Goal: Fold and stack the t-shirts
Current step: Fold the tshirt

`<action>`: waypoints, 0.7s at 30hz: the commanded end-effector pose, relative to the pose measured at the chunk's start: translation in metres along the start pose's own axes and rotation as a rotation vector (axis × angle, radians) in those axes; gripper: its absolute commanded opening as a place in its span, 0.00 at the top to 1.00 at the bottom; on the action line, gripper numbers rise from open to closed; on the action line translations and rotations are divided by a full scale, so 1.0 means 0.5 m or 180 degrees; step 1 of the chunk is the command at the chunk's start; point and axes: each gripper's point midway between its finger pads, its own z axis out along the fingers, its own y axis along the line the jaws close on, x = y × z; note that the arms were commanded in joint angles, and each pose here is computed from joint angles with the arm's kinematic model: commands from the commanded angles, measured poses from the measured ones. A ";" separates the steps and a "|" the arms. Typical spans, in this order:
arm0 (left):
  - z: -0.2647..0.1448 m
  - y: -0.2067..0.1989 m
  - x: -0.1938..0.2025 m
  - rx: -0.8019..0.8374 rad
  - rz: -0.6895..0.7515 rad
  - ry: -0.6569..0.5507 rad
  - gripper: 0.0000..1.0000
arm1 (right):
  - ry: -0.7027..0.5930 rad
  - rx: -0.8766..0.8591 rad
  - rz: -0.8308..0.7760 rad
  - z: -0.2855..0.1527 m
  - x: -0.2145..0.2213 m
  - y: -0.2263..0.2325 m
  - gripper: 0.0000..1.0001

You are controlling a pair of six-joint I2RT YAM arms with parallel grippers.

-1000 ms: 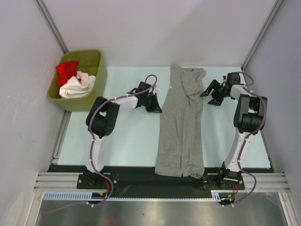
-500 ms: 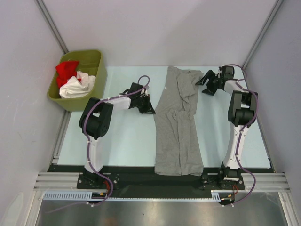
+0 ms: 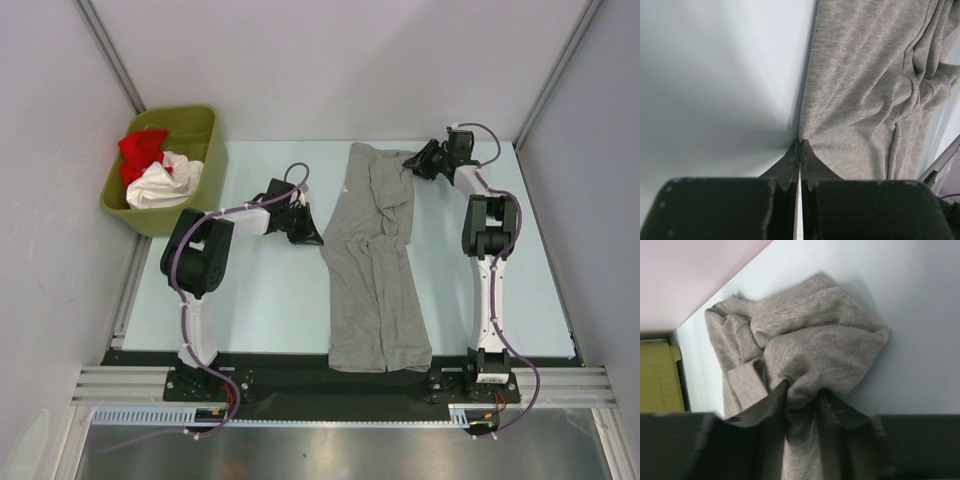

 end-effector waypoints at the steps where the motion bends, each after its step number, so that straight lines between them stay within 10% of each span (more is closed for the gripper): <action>1: -0.018 0.044 0.024 -0.0209 0.0031 0.0054 1.00 | 0.0011 0.0101 -0.0029 0.049 0.023 -0.017 0.71; 14: 0.006 0.031 0.005 -0.0048 -0.0181 -0.0034 0.99 | -0.0288 -0.0162 -0.0066 0.121 -0.003 0.040 0.87; 17: 0.002 0.004 -0.015 0.0081 -0.0132 -0.0030 0.97 | -0.0289 -0.0158 -0.0092 0.107 -0.016 0.053 0.72; 21: -0.034 -0.005 -0.017 -0.0002 -0.0046 -0.0102 0.61 | -0.0269 0.0005 -0.0082 0.049 -0.052 0.054 0.48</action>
